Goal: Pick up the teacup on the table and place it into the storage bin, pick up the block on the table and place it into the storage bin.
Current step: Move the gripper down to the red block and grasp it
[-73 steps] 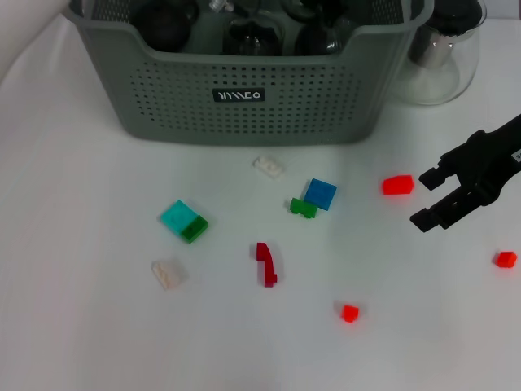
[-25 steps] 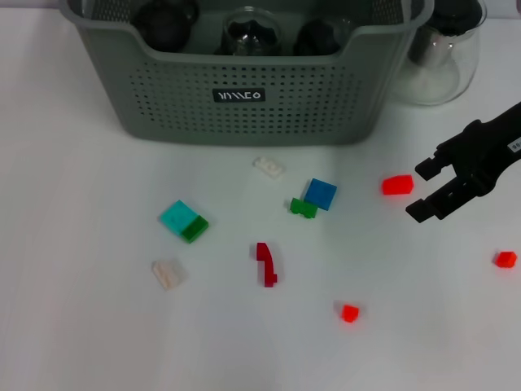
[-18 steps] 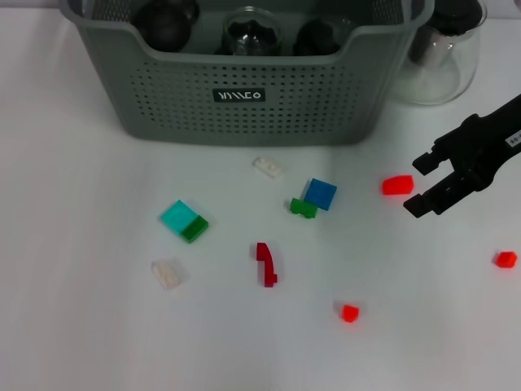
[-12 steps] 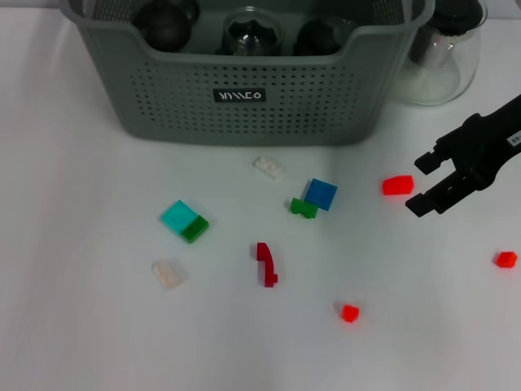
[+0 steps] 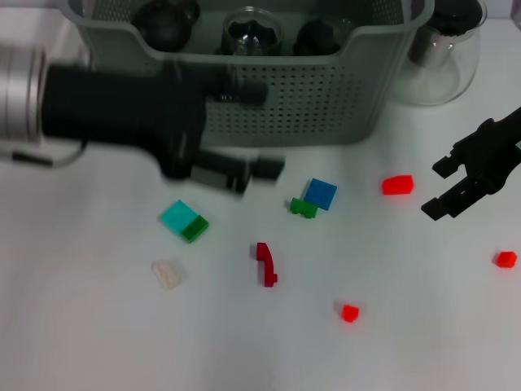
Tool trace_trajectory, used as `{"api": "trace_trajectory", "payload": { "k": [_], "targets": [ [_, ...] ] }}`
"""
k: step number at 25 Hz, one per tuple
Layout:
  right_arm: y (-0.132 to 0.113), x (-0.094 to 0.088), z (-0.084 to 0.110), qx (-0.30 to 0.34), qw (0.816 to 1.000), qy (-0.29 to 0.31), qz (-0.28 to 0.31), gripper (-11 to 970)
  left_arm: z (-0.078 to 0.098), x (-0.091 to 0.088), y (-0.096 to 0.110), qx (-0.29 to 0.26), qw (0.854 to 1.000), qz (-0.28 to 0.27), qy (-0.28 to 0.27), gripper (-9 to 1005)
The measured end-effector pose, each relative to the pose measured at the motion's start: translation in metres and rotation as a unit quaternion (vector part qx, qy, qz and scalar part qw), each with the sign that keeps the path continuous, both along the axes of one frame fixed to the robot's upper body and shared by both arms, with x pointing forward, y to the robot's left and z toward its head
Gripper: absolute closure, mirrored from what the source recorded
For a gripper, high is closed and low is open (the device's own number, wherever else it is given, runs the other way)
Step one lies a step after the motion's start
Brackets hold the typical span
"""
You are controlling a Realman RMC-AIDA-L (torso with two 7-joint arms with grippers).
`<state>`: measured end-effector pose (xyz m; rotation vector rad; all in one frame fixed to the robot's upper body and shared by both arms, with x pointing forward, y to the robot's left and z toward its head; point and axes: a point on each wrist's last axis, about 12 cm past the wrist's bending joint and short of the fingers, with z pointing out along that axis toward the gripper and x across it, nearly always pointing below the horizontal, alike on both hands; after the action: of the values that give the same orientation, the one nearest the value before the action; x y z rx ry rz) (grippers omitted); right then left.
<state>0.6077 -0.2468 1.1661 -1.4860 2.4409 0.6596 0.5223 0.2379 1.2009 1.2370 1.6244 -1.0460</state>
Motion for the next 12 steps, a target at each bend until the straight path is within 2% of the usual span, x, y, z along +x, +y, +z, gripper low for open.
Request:
{"api": "trace_trajectory", "payload": {
  "k": [3,9,12],
  "targets": [
    [0.003,0.003,-0.004,-0.018,1.000,-0.012,-0.002,62,-0.033,-0.009,0.005,-0.010,1.000,-0.028,0.000,75],
    [0.020,0.014,-0.007,-0.055,0.997,-0.048,0.007,63,-0.080,-0.014,0.011,0.005,0.999,-0.018,-0.028,75],
    [0.031,0.018,-0.011,-0.079,0.995,-0.066,0.018,62,-0.094,-0.017,0.012,-0.009,0.999,-0.019,-0.042,76]
  ]
}}
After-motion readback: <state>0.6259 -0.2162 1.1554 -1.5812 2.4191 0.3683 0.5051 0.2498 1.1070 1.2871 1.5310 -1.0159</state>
